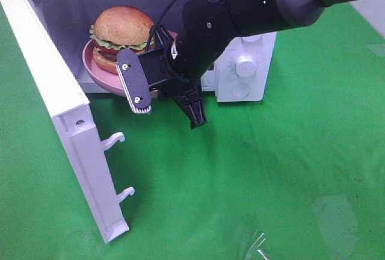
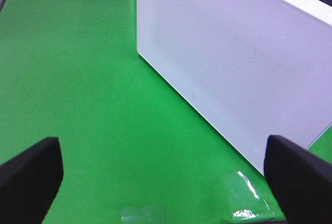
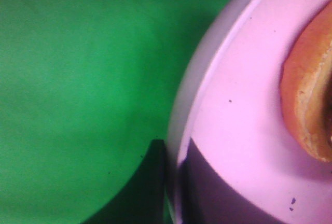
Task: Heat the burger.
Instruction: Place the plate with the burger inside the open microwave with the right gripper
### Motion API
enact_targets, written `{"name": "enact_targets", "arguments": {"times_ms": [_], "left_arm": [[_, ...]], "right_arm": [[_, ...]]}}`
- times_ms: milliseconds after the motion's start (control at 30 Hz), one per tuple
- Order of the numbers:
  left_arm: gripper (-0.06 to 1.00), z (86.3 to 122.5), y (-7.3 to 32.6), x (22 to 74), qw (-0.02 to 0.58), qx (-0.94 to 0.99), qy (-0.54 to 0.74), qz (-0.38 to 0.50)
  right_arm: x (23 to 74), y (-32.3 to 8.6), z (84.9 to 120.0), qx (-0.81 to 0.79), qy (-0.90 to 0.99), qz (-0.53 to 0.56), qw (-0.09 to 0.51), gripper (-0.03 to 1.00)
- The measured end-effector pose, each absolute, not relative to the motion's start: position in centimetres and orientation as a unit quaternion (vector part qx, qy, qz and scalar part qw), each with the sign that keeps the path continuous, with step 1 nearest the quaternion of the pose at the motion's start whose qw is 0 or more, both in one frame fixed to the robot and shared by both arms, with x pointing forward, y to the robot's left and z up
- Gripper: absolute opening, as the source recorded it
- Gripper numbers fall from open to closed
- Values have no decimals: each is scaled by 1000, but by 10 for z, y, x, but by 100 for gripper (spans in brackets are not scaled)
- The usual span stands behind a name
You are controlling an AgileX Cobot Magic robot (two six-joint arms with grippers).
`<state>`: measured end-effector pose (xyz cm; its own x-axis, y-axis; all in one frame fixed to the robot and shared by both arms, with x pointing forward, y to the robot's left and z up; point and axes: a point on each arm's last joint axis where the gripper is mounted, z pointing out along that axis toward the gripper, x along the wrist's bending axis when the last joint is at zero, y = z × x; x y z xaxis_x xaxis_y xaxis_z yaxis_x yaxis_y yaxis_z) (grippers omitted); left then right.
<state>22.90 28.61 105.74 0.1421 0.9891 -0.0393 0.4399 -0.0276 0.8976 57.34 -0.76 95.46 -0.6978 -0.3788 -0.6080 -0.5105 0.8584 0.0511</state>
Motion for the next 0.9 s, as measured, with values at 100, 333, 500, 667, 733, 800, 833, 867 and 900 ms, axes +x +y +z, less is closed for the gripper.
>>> {"name": "enact_targets", "arguments": {"times_ms": [100, 333, 500, 667, 733, 800, 833, 867, 900], "left_arm": [[97, 1057, 286, 229, 411, 634, 563, 334], [97, 1057, 286, 229, 411, 634, 563, 334], [97, 1057, 286, 229, 411, 634, 563, 334], [97, 1057, 286, 229, 411, 634, 563, 334], [97, 1057, 286, 229, 411, 634, 563, 334], [97, 1057, 286, 229, 411, 634, 563, 334], [97, 1057, 286, 229, 411, 634, 563, 334], [97, 1057, 286, 229, 411, 634, 563, 334], [97, 1057, 286, 229, 411, 634, 563, 334]], "right_arm": [[581, -3, 951, -232, 919, 109, 301, 6], [597, 4, 942, -217, 923, 106, 298, 6], [604, 4, 939, -210, 926, 103, 297, 6], [618, 5, 941, -204, 922, 101, 312, 6], [620, 5, 941, -202, 922, 100, 314, 6], [628, 7, 940, -191, 923, 100, 319, 6], [628, 7, 940, -191, 923, 100, 319, 6], [631, 9, 940, -186, 923, 102, 322, 6], [631, 9, 940, -186, 923, 102, 322, 6]]}}
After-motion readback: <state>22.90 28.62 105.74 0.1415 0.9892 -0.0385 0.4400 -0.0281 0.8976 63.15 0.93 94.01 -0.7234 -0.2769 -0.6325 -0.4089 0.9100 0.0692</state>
